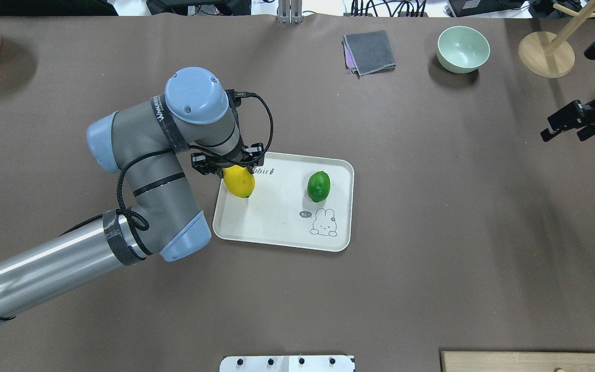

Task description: Place all lemons on tray

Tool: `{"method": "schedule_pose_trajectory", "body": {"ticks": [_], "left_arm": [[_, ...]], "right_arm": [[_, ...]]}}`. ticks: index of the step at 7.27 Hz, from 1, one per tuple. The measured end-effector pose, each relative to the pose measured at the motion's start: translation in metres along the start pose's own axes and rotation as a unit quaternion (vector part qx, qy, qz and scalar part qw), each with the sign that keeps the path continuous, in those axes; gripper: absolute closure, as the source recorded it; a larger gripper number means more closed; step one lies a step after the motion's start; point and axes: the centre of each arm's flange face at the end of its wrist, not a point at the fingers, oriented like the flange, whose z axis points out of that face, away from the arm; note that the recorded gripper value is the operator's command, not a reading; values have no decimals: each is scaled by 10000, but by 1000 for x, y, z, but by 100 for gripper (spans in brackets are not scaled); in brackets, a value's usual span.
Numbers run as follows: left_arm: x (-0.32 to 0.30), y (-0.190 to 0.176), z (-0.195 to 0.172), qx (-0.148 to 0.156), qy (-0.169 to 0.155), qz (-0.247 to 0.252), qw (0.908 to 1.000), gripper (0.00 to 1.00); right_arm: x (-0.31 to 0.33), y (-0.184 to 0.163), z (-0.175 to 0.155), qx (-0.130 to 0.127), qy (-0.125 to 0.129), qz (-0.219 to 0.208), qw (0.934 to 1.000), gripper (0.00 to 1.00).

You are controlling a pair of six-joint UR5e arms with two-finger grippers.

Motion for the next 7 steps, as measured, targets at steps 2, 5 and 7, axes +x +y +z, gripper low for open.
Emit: {"method": "schedule_pose_trajectory", "body": {"ticks": [2, 5, 7], "left_arm": [[2, 2, -2, 1, 56, -130, 9999, 2], [-24, -26, -23, 27, 114, -49, 9999, 2], [-105, -75, -44, -169, 95, 120, 9997, 2]], "right_arm": [[52, 21, -13, 93, 154, 460, 9988, 0], [121, 36, -24, 126, 527, 1224, 9910, 0], [154, 39, -33, 133, 715, 1534, 9855, 0]]}}
